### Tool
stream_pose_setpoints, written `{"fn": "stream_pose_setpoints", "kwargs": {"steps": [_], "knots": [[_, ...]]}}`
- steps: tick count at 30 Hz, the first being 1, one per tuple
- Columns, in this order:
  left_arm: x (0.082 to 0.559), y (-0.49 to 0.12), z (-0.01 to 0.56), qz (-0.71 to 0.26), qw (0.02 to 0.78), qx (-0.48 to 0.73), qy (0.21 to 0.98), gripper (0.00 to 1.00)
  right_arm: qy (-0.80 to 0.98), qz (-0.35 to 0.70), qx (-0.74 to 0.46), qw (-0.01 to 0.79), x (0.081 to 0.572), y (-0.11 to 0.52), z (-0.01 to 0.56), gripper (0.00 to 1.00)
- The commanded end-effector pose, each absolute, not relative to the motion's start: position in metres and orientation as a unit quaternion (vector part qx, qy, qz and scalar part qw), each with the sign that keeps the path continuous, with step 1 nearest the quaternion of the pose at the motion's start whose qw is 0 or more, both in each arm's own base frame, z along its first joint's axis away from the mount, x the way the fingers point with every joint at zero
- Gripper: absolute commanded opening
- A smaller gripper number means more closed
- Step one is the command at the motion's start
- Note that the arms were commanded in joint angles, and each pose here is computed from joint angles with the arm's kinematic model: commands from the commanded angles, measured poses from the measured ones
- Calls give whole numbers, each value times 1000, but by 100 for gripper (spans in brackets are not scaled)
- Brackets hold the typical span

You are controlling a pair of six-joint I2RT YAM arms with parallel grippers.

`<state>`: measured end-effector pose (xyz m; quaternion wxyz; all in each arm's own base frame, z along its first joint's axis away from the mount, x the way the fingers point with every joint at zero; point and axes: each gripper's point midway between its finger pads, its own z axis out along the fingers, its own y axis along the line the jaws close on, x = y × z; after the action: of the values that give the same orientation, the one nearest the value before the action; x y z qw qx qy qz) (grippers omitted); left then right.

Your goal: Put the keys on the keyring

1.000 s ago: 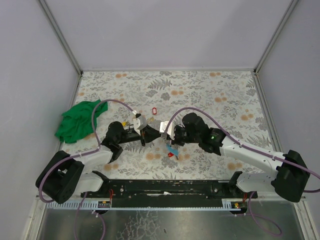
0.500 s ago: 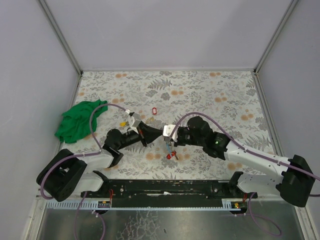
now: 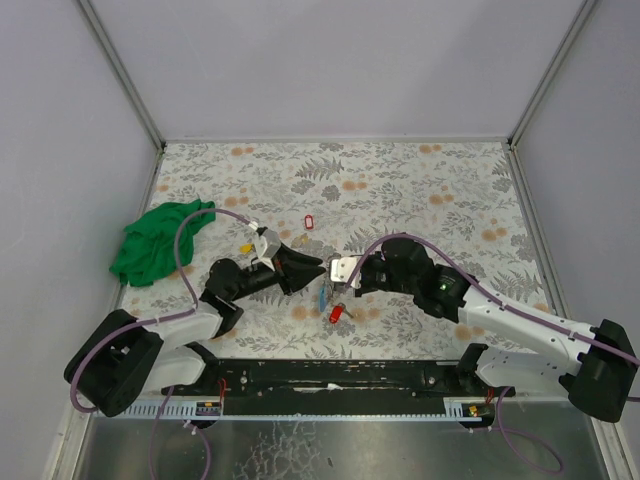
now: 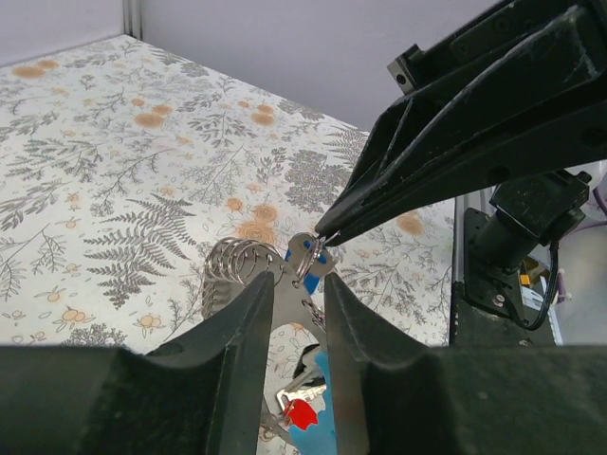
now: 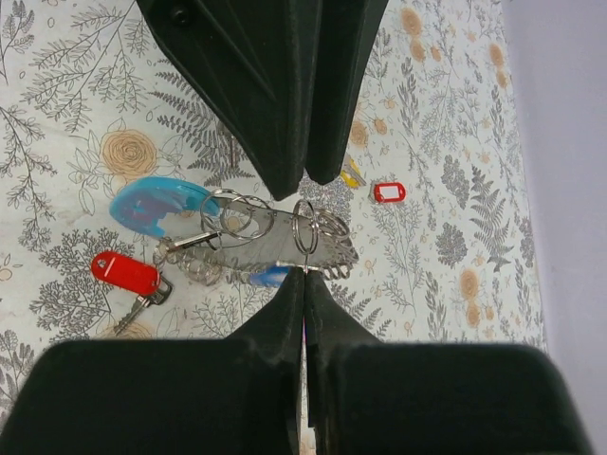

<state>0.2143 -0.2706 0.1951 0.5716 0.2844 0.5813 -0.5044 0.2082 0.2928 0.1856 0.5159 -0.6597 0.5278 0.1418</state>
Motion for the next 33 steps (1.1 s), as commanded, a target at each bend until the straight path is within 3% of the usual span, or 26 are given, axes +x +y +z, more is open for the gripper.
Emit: {"fn": "stream_pose_setpoints", "kwargs": {"steps": [1,13,23,33], "knots": [[212,-274,203,-484,581,336,561,30,494,122,-673,537,210,296,221,0],[207,-283,207,-468,574,412,532,38,474,131,-699,519,203,299,229,0],[210,-291,209,-470,570,439,512,40,461,143,-706,518,197,302,231,0],[204,-297,210,-486,552,460,498,27,457,147,-709,517,196,304,231,0]]}}
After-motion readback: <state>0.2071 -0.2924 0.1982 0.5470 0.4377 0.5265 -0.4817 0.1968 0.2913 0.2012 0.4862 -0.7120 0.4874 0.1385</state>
